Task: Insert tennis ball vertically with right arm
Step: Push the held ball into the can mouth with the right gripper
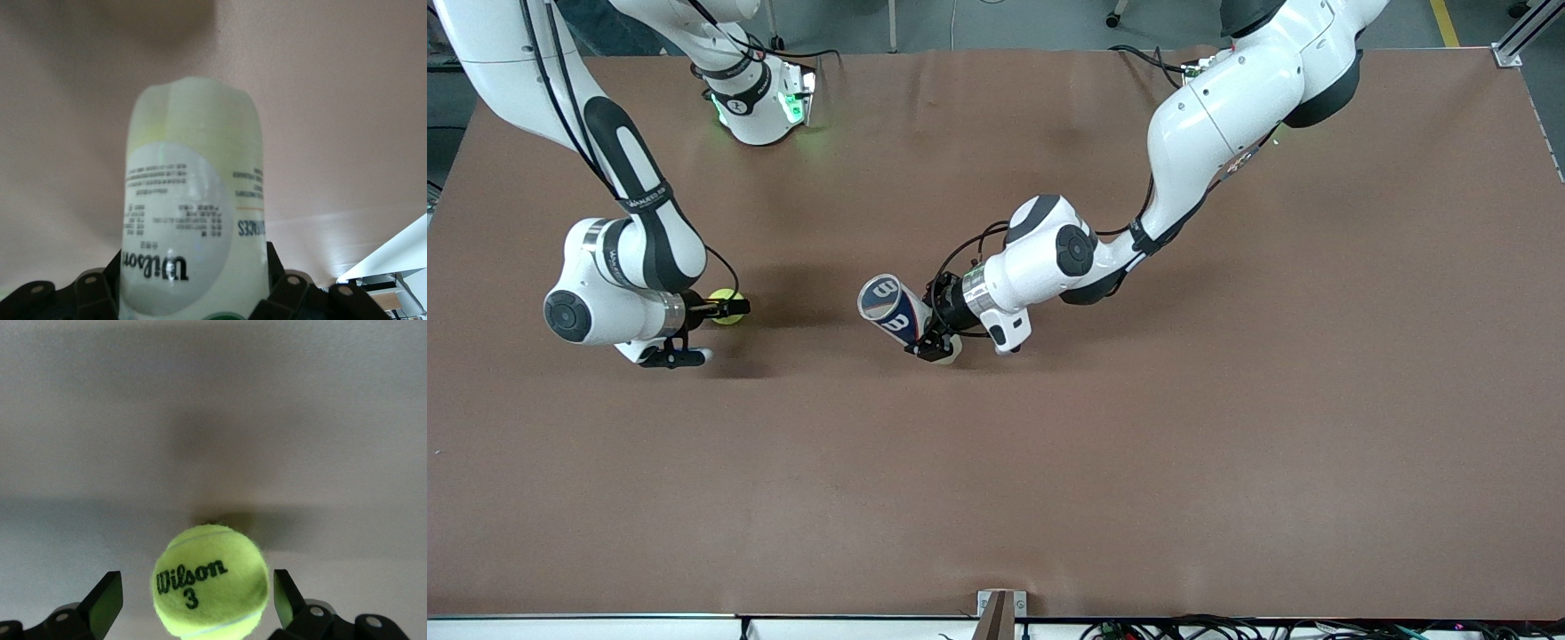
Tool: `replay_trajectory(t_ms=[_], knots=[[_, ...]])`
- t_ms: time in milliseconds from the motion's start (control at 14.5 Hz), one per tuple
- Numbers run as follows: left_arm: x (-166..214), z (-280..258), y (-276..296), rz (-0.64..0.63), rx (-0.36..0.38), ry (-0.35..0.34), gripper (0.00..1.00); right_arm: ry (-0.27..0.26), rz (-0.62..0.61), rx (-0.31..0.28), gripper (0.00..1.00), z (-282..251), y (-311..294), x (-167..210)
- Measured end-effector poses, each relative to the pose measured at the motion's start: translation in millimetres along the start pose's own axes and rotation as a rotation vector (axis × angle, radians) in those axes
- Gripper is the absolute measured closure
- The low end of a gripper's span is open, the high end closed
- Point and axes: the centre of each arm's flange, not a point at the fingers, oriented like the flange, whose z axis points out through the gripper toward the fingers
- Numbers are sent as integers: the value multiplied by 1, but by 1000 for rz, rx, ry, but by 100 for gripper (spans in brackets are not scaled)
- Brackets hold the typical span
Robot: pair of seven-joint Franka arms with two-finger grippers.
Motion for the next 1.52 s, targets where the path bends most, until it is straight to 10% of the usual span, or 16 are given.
replay_trajectory(t_ms=[483, 829, 1105, 1519], knots=[[-1, 5, -6, -10, 15, 1, 22, -1, -9, -7, 3, 14, -5, -4], [-4, 14, -16, -5, 33, 1, 23, -13, -15, -10, 32, 20, -8, -5], [-7, 25, -28, -21, 57, -5, 24, -23, -23, -10, 33, 15, -13, -5], [-12, 31, -36, -51, 74, -18, 27, -100, -82, -6, 33, -101, -54, -20]])
